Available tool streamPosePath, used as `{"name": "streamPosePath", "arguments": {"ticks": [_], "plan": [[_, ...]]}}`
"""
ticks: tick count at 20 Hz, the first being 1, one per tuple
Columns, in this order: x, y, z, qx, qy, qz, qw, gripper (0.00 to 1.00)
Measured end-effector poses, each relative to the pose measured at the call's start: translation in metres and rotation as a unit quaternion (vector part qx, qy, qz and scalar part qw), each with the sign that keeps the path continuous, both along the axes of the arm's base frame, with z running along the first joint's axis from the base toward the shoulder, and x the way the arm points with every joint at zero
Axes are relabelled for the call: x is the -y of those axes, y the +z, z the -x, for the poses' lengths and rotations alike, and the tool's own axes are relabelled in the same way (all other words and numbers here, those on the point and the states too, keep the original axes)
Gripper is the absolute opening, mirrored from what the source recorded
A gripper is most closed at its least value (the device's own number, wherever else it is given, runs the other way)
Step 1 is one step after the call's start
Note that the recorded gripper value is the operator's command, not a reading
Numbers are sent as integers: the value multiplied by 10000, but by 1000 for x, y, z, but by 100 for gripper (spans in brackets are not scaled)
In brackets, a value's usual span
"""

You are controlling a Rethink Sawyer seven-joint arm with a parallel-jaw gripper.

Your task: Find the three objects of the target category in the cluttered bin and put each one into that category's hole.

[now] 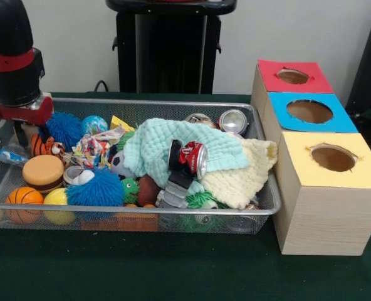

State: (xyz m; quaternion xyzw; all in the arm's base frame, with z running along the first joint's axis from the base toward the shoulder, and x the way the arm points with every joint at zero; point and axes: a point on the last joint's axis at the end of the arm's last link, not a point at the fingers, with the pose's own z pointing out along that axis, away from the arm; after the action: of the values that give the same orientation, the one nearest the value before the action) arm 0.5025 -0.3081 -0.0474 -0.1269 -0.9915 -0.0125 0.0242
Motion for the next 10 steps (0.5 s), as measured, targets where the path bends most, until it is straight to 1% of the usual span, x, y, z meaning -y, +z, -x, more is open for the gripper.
{"name": "streamPosePath", "arguments": {"ticks": [3,10], "plan": [[9,-1,5,-3,-9,42,10000,100],[12,-3,7,8,-24,29,10000,100]]}}
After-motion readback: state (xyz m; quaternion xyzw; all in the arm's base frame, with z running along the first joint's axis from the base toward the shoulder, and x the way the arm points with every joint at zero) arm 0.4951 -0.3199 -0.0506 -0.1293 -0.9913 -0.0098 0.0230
